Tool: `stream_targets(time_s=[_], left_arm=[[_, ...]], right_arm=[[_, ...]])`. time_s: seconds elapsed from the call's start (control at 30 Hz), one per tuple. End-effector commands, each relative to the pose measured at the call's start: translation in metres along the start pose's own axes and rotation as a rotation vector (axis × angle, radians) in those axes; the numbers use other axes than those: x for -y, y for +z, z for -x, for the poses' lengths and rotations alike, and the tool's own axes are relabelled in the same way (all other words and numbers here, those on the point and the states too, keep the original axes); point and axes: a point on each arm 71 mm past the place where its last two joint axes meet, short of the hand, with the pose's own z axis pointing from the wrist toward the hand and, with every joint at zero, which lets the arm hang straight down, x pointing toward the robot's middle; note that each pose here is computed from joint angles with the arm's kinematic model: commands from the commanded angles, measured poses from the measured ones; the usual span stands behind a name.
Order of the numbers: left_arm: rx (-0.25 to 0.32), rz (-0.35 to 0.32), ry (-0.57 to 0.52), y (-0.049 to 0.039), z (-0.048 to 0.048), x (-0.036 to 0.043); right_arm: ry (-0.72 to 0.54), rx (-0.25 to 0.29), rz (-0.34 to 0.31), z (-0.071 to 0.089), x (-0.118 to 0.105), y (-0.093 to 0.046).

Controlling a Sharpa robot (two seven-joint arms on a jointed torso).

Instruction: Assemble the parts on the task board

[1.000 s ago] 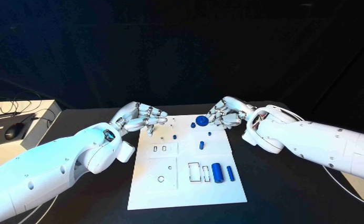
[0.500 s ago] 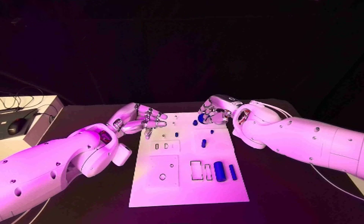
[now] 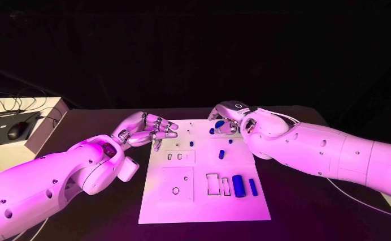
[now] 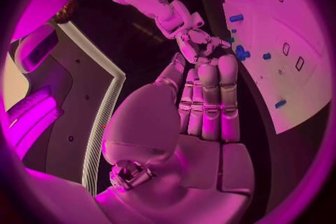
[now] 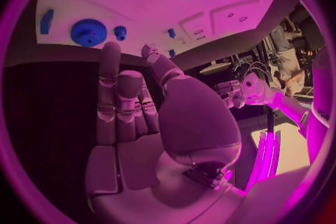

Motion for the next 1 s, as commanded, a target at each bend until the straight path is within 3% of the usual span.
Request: stream_targets(time_s=[0.03, 0.4, 1.0], left_arm=[[0.004, -0.011, 0.003, -0.0001, -0.0005, 0.0029], [0.009, -0.024, -0.002, 0.0004, -0.0007, 0.0082], [0.009, -0.046, -0.011, 0.0006, -0.0013, 0.0182]], right_arm=[[-0.074, -0.005, -0.002, 0.0, 0.001, 0.002], [-0.113, -0.03, -0.017, -0.003, 0.006, 0.007], [-0.123, -0.013, -0.03, -0.003, 0.011, 0.014]])
